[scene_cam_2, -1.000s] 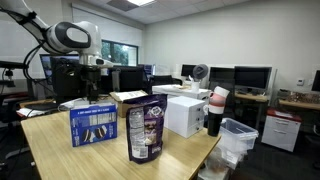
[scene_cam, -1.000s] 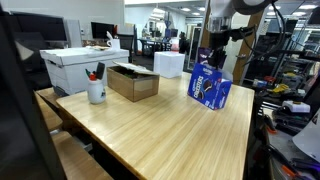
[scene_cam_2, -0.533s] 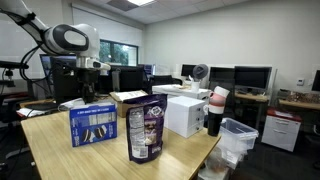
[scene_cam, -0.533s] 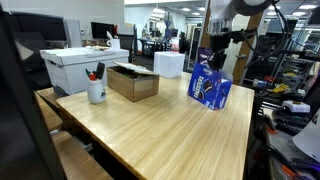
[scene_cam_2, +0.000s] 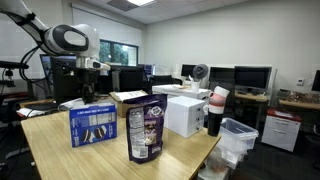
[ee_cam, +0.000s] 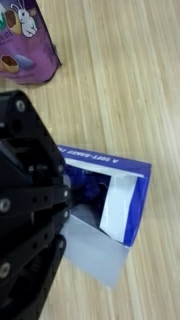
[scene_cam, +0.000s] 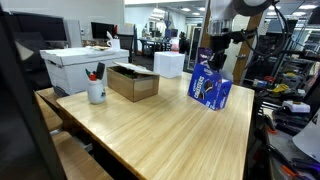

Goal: Remove the blue packet from the blue box and place it on the counter

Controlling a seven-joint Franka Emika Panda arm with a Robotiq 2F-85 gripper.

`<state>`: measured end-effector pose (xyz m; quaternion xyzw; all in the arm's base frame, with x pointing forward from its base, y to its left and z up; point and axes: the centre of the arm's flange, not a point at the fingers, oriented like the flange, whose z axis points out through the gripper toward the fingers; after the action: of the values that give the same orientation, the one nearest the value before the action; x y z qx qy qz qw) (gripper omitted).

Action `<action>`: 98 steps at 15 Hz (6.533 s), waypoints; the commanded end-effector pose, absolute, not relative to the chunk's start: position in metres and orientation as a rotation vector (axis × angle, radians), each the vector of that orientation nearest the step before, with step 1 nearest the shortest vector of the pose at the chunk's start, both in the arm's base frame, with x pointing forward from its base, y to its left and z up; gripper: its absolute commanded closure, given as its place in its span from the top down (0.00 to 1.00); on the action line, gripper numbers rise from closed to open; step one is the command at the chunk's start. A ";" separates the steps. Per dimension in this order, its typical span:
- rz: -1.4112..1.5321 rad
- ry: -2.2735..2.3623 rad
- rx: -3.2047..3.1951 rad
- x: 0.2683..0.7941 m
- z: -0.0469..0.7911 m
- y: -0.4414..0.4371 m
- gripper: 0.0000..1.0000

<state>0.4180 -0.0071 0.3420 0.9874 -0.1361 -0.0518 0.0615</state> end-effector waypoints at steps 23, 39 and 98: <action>-0.366 -0.393 3.049 0.327 0.284 0.082 0.32; -0.005 -0.129 3.096 0.420 0.441 0.019 0.18; -0.269 0.115 3.113 0.362 0.298 0.058 0.83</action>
<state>0.3655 0.0535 0.3040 0.9946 0.0473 -0.0925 0.0077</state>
